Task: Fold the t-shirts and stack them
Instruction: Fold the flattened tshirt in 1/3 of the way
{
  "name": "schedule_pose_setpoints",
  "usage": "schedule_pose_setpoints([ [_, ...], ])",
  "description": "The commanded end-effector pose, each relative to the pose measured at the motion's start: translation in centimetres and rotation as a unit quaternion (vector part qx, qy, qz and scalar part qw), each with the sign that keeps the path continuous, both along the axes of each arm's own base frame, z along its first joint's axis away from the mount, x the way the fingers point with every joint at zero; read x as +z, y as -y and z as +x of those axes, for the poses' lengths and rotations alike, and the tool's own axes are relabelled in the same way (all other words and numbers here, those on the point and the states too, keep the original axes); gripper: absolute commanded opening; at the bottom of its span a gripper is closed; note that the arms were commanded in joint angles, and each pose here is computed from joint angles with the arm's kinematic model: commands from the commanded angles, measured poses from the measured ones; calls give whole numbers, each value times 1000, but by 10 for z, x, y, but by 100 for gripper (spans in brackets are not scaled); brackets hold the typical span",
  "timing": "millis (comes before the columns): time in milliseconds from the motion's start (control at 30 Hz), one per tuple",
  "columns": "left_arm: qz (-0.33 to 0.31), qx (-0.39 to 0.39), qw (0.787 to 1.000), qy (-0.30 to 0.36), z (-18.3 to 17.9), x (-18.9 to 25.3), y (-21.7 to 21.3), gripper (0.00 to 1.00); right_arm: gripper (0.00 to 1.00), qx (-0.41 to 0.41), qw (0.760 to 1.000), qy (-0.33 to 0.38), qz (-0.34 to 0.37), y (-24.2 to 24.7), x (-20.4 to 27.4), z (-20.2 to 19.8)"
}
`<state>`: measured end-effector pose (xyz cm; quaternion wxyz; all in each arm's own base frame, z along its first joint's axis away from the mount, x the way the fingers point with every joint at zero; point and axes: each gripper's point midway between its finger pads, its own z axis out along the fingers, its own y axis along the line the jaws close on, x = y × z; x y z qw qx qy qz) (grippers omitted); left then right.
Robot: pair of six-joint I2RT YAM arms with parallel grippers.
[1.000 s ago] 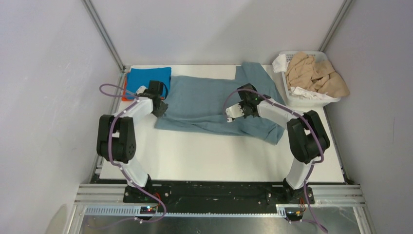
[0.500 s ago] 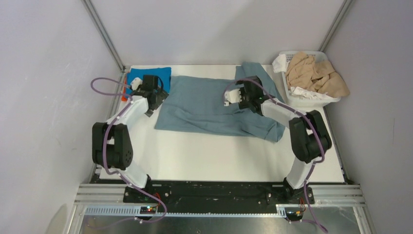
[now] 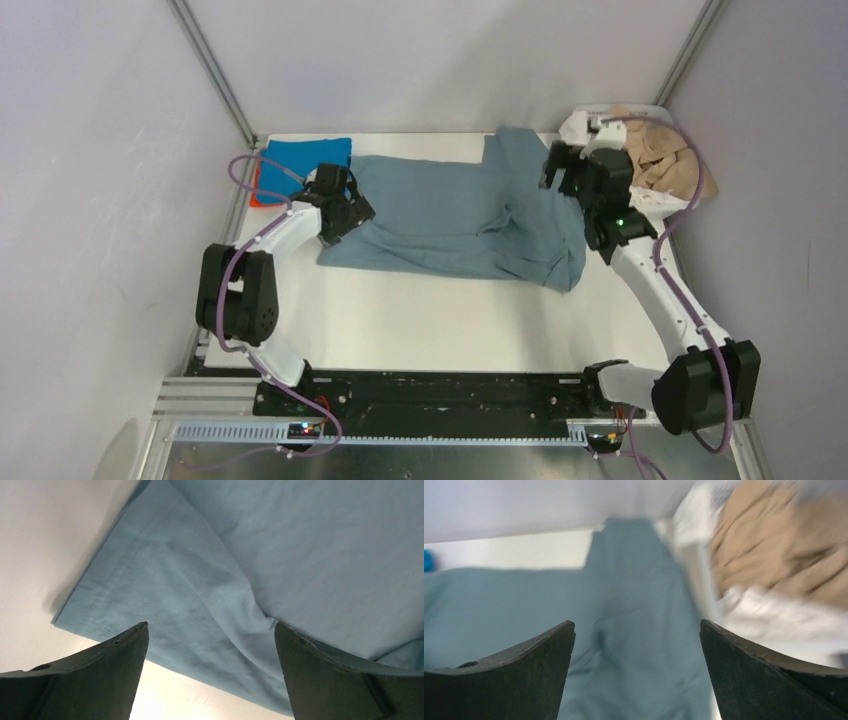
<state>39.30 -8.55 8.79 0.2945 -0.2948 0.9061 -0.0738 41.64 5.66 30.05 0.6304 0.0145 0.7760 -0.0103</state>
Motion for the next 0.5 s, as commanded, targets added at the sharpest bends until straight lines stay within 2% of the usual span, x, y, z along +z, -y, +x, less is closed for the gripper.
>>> schedule_pose_setpoints([
  [0,-11,-48,999,-10,0,-16,13,100,99,68,941,-203,262,-71,-111,-57],
  [67,-17,-54,998,-19,-1,-26,15,100,99,90,924,-232,290,-87,-136,-67],
  [233,-12,-55,998,-37,-5,-47,14,100,99,118,910,-254,307,-113,-164,-53],
  [267,-9,-54,998,-42,-6,-51,12,100,99,128,913,-235,308,-118,-160,-45],
  [467,8,-45,997,-63,-22,-67,2,100,99,118,918,-248,287,-127,-201,-7],
])
